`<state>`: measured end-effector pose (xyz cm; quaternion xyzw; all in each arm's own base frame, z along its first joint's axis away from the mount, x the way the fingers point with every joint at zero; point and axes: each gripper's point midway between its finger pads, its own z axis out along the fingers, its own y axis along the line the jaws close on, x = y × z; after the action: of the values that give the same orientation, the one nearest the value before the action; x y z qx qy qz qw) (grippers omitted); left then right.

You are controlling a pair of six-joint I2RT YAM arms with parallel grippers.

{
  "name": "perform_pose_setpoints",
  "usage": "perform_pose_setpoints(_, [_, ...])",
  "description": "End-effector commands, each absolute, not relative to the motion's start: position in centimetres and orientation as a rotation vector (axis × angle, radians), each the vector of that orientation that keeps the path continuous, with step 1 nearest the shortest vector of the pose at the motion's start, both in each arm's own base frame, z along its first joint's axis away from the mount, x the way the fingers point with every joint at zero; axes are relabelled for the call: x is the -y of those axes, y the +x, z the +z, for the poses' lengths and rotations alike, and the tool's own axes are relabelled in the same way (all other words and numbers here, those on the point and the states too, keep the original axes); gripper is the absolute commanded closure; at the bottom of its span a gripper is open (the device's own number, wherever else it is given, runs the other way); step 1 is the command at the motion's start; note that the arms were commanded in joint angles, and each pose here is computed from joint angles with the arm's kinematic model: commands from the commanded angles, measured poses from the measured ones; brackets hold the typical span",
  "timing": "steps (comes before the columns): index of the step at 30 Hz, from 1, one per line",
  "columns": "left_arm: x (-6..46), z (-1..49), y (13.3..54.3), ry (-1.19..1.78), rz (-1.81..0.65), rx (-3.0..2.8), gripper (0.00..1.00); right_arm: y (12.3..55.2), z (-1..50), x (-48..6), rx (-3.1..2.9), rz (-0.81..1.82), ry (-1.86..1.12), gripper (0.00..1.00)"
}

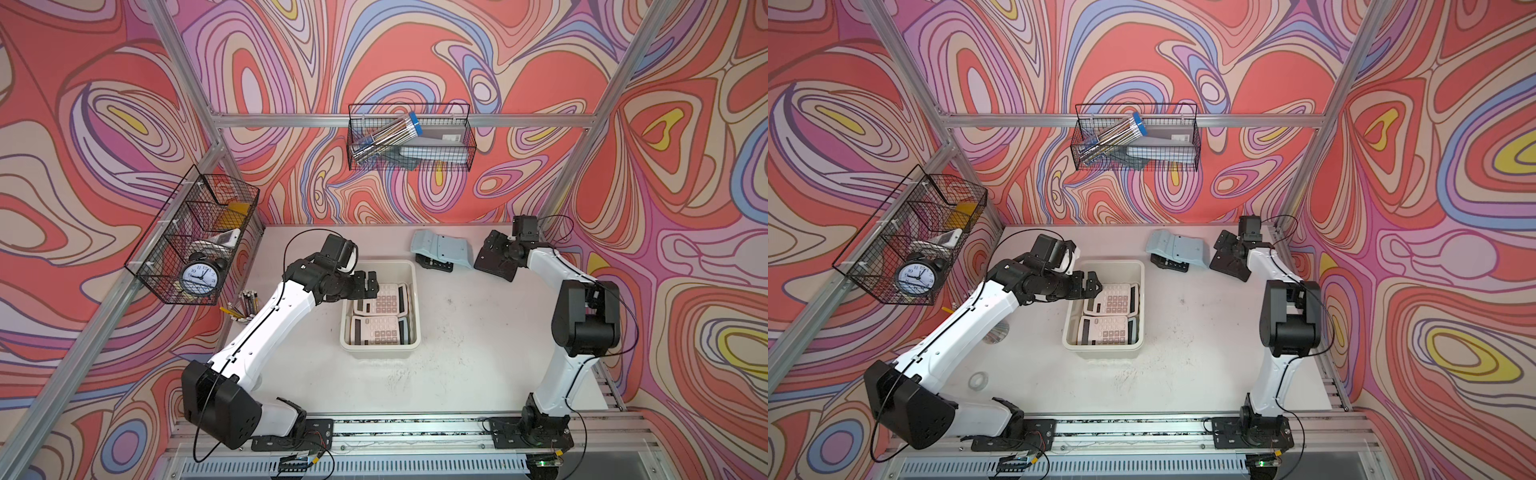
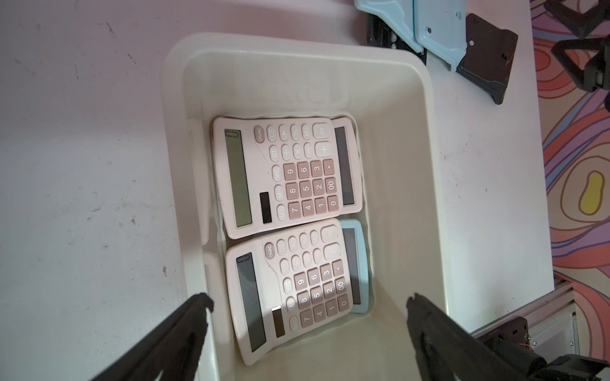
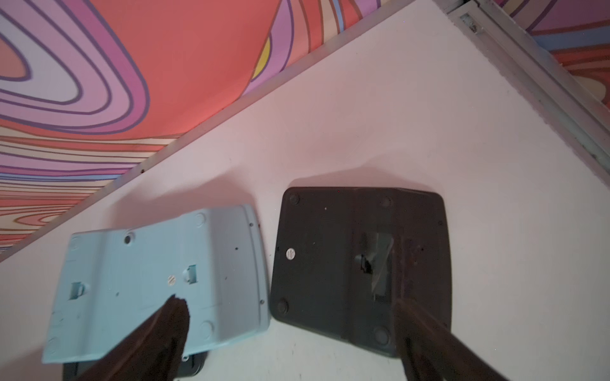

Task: Put the calculator in the storage box
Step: Move the calculator to the center of the board.

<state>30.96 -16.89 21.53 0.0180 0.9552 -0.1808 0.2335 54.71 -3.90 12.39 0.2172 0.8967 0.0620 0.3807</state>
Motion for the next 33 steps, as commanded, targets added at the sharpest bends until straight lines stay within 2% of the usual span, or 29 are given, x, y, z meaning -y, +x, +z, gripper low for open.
perform_pose_setpoints(1, [16.8, 23.2, 30.5, 0.055, -0.53, -2.562, 0.01, 56.4, 11.2, 6.4, -2.308, 0.021, 0.536, 0.02])
perform_pose_setpoints(6, [16.4, 23.5, 29.9, 0.047, -0.527, -2.542, 0.01, 58.8, 8.9, 7.9, -2.369, -0.008, 0.482, 0.07])
perform_pose_setpoints(15, [17.0, 23.5, 30.0, 0.056, -0.563, -2.546, 0.01, 60.1, 4.5, 9.3, -2.509, 0.07, 0.381, 0.08])
perform_pose_setpoints(23, [17.6, 23.5, 30.1, 0.062, -0.598, -2.549, 0.01, 57.5, 1.2, 7.5, -2.657, 0.22, 0.314, 0.09])
perform_pose_setpoints(33, [18.3, 24.0, 30.4, 0.094, -0.624, -2.541, 0.01, 52.6, 2.6, 6.2, -2.702, 0.256, 0.347, 0.12])
